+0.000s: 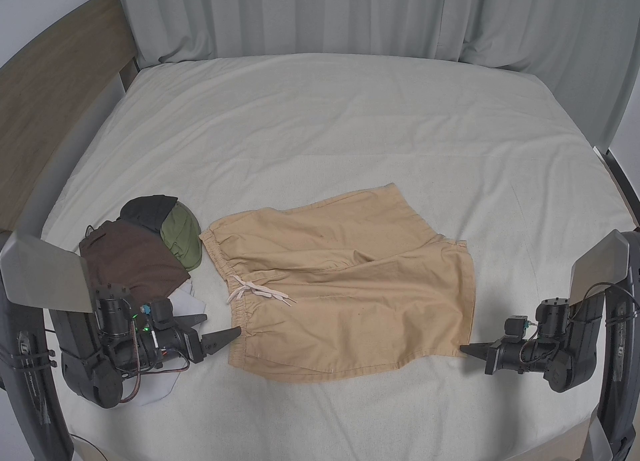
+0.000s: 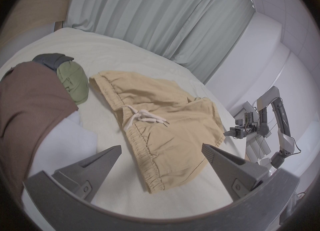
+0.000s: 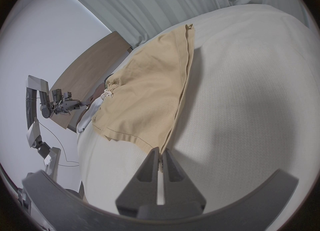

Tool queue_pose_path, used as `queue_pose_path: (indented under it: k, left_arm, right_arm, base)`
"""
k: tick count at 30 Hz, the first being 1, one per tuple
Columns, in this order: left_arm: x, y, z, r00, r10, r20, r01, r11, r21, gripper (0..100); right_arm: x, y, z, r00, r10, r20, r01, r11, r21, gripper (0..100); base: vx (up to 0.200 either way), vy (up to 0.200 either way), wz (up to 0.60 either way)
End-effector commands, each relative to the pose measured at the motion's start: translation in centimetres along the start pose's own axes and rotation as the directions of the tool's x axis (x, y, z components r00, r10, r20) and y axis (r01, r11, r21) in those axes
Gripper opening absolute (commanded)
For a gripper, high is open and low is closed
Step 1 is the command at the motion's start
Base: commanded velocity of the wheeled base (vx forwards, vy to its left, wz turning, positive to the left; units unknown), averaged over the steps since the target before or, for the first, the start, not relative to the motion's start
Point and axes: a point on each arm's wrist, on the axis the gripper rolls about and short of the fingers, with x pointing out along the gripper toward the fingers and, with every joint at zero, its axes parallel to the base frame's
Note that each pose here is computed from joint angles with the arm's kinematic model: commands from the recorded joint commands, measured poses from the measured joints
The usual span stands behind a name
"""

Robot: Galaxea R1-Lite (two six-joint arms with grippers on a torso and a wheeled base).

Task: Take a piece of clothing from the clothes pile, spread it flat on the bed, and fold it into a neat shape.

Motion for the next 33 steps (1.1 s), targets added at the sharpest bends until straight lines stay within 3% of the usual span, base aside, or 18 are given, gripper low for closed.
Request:
queue_pose_path:
  k: [1,10,21,33]
  left_arm:
    - [0.5,0.5,-1.2,0.999,0.005,-0.042,-0.006,1.000,-0.027,100]
    - [1.0,1.0,-2.8,0.996,0.010,-0.093,-0.016,0.998,-0.061,100]
    - [1.6,0.2,-3.7,0.991,-0.012,-0.132,-0.014,0.981,-0.194,100]
    - [3.1,0.2,-5.3,0.984,0.007,-0.175,-0.049,0.970,-0.237,100]
  right_arm:
    - [0.1,0.1,-0.1,1.000,0.005,-0.004,-0.005,1.000,-0.002,0]
    - [0.2,-0.2,-0.6,1.000,-0.002,-0.015,0.001,1.000,-0.028,0]
    - [0.2,-0.3,-0.6,1.000,0.000,-0.016,0.000,1.000,-0.029,0]
    - [0.3,-0.3,-0.6,1.000,0.000,-0.016,0.000,1.000,-0.029,0]
  base:
    - [0.000,0.000,0.00]
    - [0.000,0.000,0.00]
    - [0.000,0.000,0.00]
    - [0.000,0.000,0.00]
